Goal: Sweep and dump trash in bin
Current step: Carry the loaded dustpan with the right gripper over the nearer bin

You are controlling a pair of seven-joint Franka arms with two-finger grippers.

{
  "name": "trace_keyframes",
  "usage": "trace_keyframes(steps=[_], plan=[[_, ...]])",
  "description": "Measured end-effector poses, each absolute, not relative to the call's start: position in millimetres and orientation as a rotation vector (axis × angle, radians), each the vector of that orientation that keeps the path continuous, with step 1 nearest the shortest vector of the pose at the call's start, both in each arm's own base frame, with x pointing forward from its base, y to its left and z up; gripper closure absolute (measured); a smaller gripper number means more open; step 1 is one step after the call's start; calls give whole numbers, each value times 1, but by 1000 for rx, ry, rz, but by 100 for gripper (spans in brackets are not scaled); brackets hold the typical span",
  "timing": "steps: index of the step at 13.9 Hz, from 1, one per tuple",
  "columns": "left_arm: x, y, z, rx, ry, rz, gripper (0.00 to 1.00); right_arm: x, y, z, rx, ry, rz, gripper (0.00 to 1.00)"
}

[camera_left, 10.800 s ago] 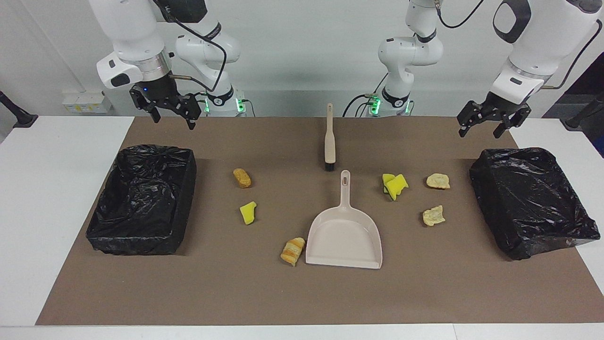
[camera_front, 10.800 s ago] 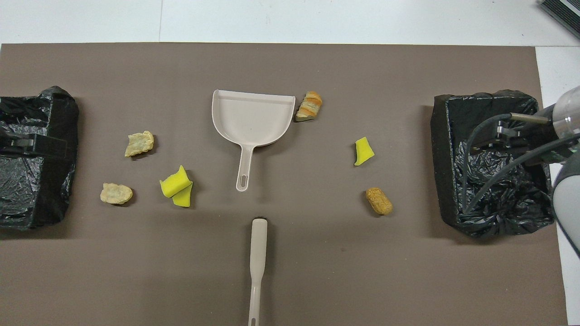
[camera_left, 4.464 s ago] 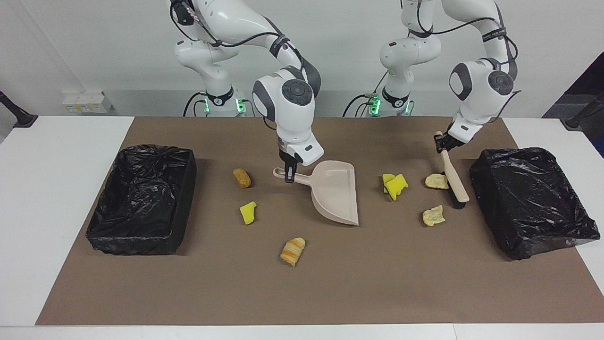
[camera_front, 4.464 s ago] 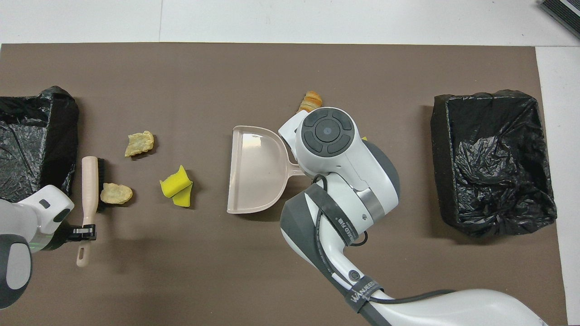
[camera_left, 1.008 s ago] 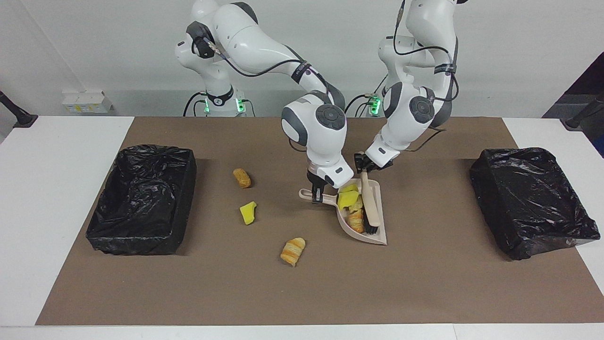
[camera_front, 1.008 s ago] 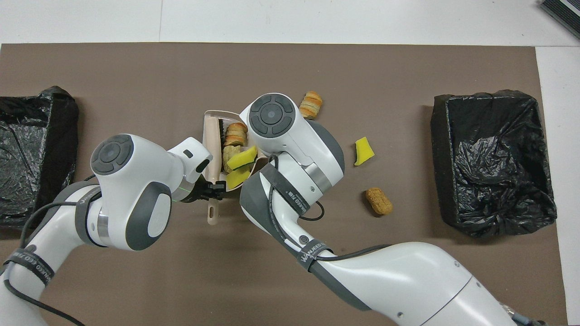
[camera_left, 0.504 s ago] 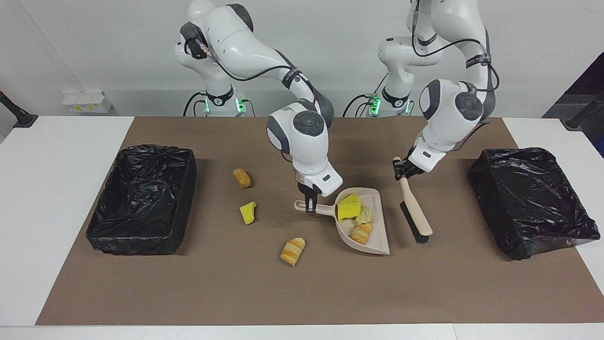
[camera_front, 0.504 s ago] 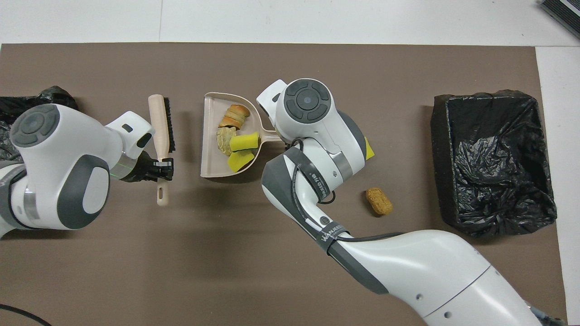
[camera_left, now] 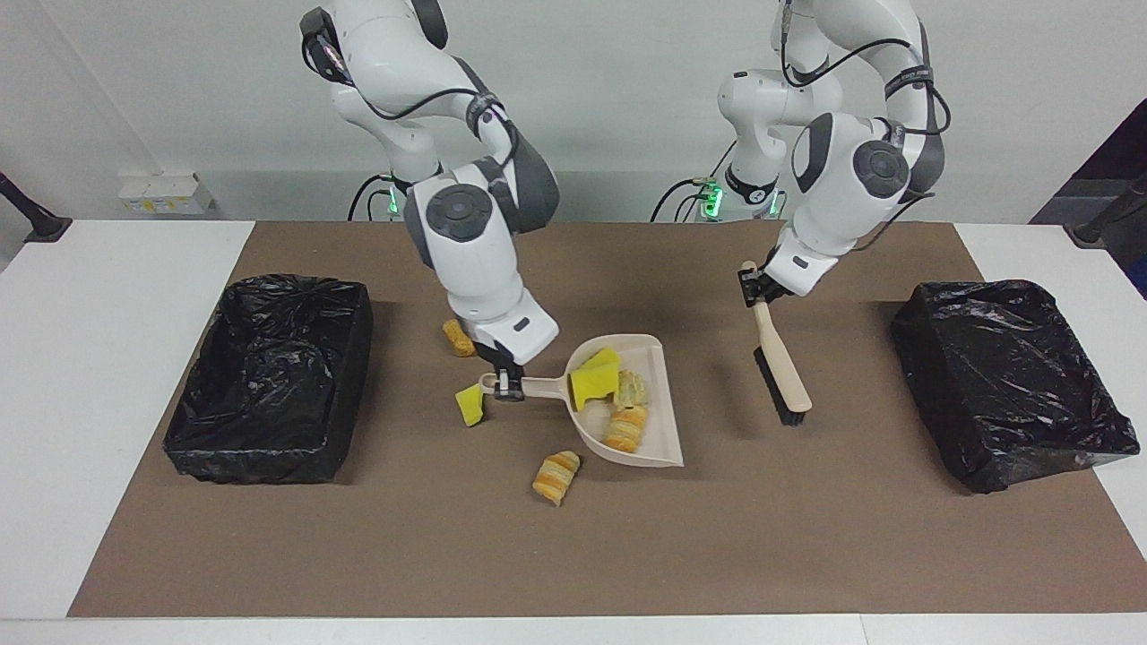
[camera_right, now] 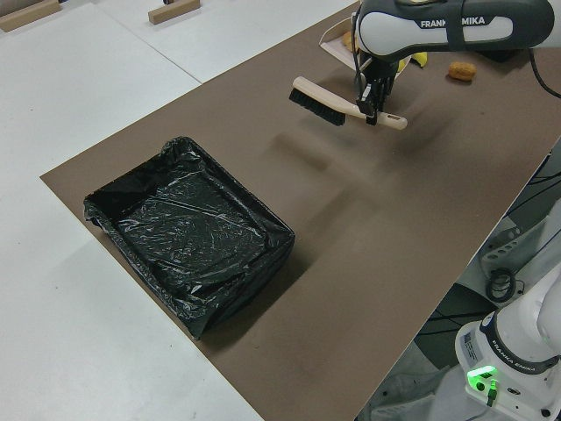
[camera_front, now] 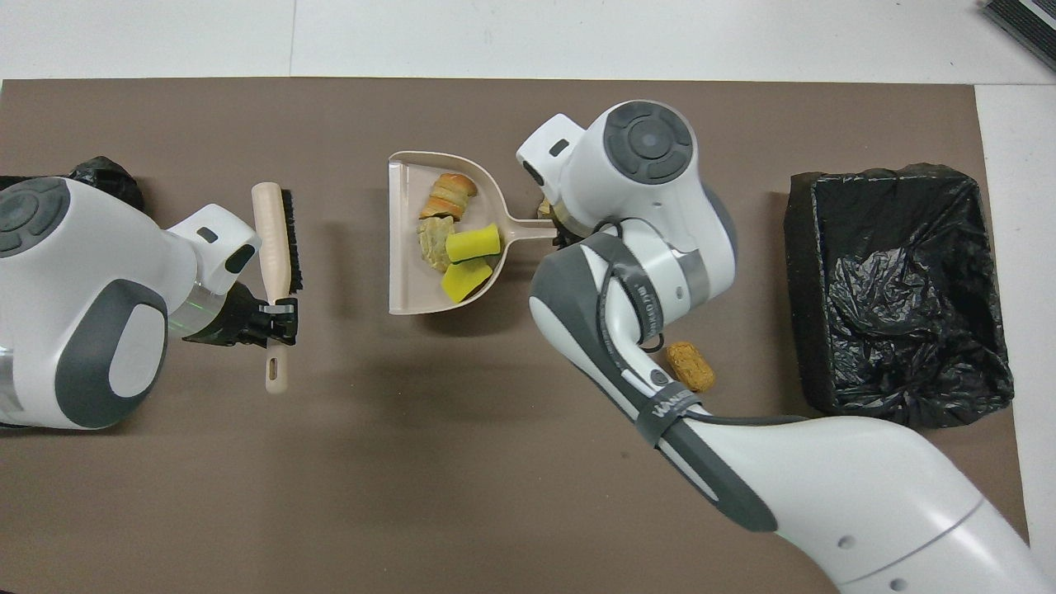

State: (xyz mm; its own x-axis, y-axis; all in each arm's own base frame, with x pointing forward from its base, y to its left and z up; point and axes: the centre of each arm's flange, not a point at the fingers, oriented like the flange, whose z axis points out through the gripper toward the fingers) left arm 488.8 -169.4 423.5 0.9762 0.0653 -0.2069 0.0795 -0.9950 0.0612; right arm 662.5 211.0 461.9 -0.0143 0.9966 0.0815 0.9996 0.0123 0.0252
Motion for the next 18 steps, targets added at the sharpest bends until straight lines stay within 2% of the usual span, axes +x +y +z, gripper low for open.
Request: trace_keyframes(steps=[4,7,9,12,16,17,18], plan=[[417,-228,405,3093,77,-321,73,663,70,507,-2183,-2194,-61,69],[352,-255,388,3096,22,-317,73,654,-50,522,-2233,-2148,-57,69],[326,-268,377,3083,3,-320,73,641,-129,527,-2257,-2137,-66,69],[303,-285,359,3044,45,-291,73,612,-224,530,-2280,-2134,-56,69],[294,-290,346,3004,98,-281,73,589,-265,527,-2349,-2198,98,69],[295,-289,346,3001,108,-280,67,586,-268,526,-2379,-2201,142,69],[299,-287,348,2996,122,-276,55,584,-270,525,-2422,-2190,208,69]])
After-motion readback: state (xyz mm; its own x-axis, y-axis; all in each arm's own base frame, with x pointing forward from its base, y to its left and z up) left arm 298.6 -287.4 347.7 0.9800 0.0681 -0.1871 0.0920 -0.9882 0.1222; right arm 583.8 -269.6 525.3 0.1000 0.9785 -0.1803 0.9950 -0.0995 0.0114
